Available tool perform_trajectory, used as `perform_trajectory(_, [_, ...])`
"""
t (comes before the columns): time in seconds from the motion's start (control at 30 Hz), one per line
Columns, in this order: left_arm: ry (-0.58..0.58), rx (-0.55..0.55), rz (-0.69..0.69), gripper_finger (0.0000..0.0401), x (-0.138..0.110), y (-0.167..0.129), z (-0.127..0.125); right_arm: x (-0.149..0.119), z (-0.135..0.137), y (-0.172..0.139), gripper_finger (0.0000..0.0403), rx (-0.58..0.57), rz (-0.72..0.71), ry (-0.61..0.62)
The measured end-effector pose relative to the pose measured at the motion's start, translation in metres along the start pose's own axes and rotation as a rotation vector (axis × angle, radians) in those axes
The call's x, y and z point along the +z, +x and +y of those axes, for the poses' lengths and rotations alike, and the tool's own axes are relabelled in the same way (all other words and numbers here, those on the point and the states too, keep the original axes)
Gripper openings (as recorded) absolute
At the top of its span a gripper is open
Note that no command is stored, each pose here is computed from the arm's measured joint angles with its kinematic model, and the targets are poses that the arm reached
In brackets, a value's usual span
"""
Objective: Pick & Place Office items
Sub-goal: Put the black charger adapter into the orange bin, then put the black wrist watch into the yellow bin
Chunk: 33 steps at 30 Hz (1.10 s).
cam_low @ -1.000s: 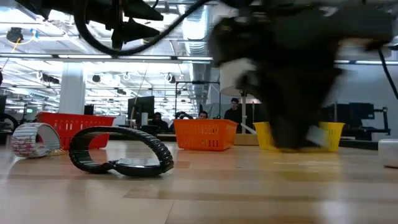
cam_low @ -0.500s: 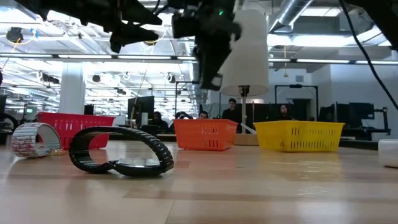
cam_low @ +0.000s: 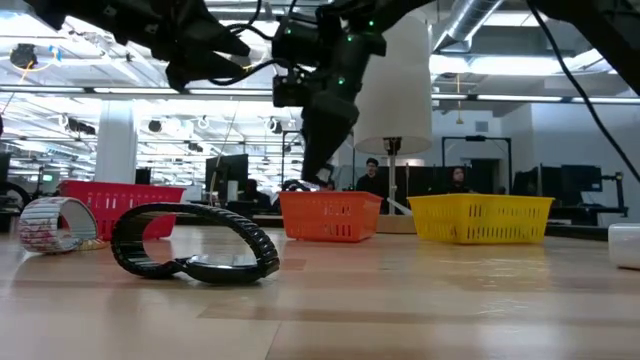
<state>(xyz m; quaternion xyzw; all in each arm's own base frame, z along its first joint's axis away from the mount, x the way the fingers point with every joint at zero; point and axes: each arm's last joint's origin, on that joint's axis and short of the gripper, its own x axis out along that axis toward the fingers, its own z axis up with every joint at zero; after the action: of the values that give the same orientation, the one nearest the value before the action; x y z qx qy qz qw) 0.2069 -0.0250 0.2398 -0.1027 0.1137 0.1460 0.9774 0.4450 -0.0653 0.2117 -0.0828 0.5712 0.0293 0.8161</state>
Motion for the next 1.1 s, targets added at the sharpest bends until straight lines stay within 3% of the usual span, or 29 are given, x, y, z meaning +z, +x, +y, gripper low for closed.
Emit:
perform_trajectory(0.2, [0.002, -0.022, 0.005, 0.0204, -0.001, -0.002, -0.004, -0.005, -0.011, 0.004, 0.0196, -0.015, -0.005, 0.018])
perform_trajectory(0.53, [-0.019, -0.023, 0.009, 0.0204, -0.002, -0.002, -0.004, -0.016, 0.001, 0.0, 0.0162, 0.027, 0.103, -0.007])
perform_trajectory(0.77, [-0.044, -0.023, 0.008, 0.0204, -0.002, -0.002, -0.004, -0.024, 0.036, -0.06, 0.0152, 0.07, 0.162, -0.094])
perform_trajectory(0.93, [-0.046, -0.024, 0.006, 0.0204, -0.001, -0.002, -0.004, -0.035, 0.057, -0.111, 0.0153, 0.057, 0.075, -0.074])
perform_trajectory(1.1, [-0.078, -0.031, -0.013, 0.0204, 0.001, -0.002, -0.005, -0.062, 0.075, -0.125, 0.0152, 0.049, -0.018, -0.052])
